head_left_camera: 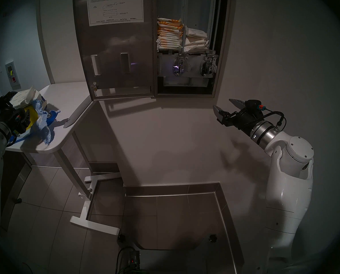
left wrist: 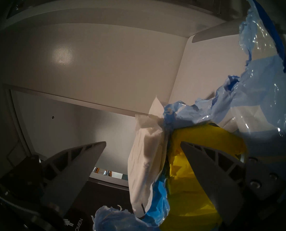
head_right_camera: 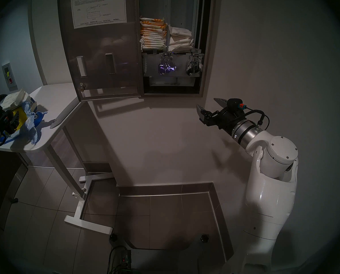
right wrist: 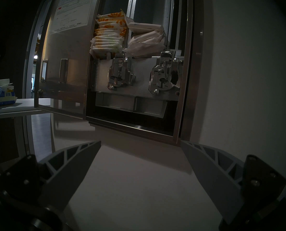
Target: Open the dispenser door, put the pads inside, close the door
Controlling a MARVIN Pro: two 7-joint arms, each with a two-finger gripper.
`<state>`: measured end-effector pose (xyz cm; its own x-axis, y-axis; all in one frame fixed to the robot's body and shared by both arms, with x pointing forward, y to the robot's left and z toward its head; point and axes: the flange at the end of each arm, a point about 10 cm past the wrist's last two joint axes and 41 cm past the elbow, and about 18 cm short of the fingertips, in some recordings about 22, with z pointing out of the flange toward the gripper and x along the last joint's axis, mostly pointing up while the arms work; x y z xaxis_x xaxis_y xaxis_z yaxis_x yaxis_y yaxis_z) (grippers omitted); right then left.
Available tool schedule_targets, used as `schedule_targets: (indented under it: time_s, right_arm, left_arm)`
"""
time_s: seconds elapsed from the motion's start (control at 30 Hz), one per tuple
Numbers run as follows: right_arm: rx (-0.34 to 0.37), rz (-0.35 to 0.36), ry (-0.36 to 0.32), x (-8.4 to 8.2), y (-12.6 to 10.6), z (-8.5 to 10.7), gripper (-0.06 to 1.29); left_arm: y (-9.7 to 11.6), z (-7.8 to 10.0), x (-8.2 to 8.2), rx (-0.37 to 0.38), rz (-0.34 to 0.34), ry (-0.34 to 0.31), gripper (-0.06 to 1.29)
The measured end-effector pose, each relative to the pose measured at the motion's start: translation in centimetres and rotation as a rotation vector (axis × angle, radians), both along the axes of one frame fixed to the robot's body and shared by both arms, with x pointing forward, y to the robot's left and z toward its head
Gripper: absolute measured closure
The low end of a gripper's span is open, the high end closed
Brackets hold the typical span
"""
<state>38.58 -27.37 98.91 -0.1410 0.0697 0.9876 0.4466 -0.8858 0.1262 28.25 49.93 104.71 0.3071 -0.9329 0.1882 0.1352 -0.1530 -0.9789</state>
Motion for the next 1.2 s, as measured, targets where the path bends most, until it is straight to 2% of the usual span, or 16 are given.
schedule_targets:
  time_s: [0.4, 1.2]
  right_arm:
    - [0.000, 0.000, 0.000, 0.0, 0.0, 0.0, -0.01]
    - [0.000, 0.000, 0.000, 0.0, 0.0, 0.0, -0.01]
  left_arm:
    - [-0.1, 1.1, 0.4, 0.035, 0.016, -0.049, 0.02]
    - [0.2, 1.7, 0.0, 0.046, 0.043, -0.059, 0.02]
